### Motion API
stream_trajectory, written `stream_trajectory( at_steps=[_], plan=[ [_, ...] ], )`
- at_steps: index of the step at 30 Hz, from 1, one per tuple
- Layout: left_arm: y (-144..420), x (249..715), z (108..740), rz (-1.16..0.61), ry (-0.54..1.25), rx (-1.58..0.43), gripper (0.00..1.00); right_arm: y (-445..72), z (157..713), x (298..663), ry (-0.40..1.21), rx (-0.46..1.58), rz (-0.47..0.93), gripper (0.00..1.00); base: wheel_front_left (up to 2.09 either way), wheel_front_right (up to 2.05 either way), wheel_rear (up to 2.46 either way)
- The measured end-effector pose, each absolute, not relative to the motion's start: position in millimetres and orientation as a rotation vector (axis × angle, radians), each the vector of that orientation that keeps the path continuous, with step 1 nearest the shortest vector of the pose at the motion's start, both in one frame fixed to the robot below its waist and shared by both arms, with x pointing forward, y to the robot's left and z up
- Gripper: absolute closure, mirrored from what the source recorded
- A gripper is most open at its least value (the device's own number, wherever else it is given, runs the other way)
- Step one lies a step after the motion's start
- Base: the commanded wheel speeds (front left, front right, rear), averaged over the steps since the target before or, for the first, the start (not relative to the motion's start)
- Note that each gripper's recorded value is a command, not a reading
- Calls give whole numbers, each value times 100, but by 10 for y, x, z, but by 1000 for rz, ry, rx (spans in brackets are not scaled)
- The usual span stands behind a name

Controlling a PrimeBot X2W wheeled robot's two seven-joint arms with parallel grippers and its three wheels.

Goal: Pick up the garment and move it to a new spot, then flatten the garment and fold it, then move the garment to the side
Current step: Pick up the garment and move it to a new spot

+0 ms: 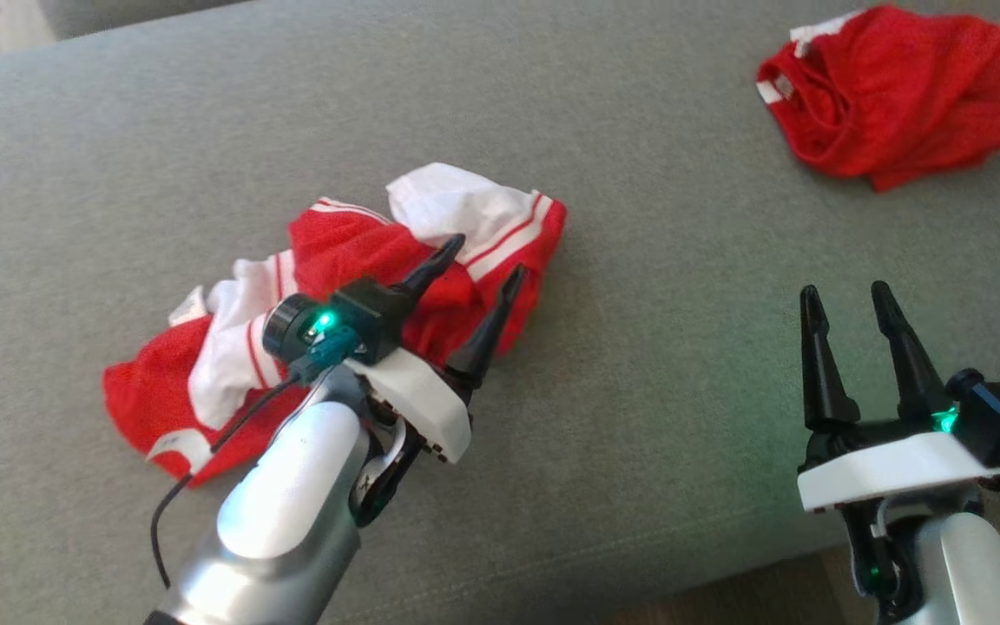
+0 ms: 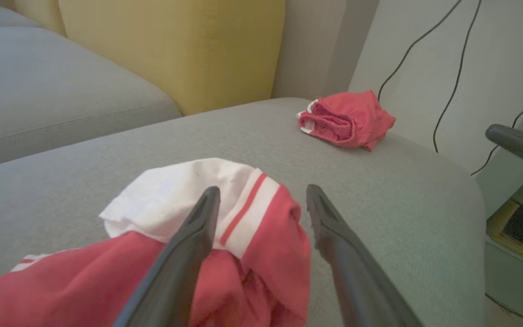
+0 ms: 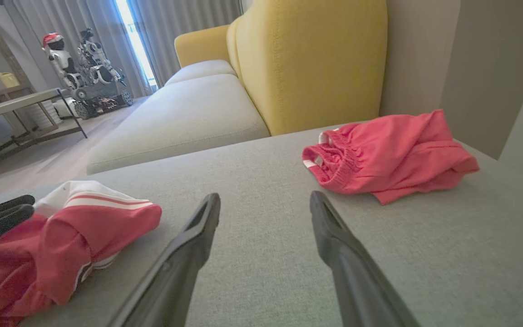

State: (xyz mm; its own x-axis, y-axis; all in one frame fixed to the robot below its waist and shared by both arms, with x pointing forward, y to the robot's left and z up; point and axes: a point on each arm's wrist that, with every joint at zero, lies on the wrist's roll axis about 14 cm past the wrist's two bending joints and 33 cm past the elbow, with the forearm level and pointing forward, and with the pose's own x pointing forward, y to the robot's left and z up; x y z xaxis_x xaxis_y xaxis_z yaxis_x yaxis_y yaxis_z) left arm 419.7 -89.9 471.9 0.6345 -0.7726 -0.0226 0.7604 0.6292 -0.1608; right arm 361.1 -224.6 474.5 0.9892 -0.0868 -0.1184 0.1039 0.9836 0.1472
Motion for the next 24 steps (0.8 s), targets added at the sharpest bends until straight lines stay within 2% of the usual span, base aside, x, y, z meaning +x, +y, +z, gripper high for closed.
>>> stream_trajectory(
  at_steps=[9,15,24],
  plan=[
    [-156,4331,4905,-619,21,-125,0,-1975,4846,3744,89,158,-4,0,0,0,0],
    [546,4345,4913,-428,16,-78,0,-1710,4900,3839,88,154,80,0,0,0,0],
    [1480,4146,4925,-157,13,-50,0,-1459,4990,3907,76,148,158,0,0,0,0]
  ],
)
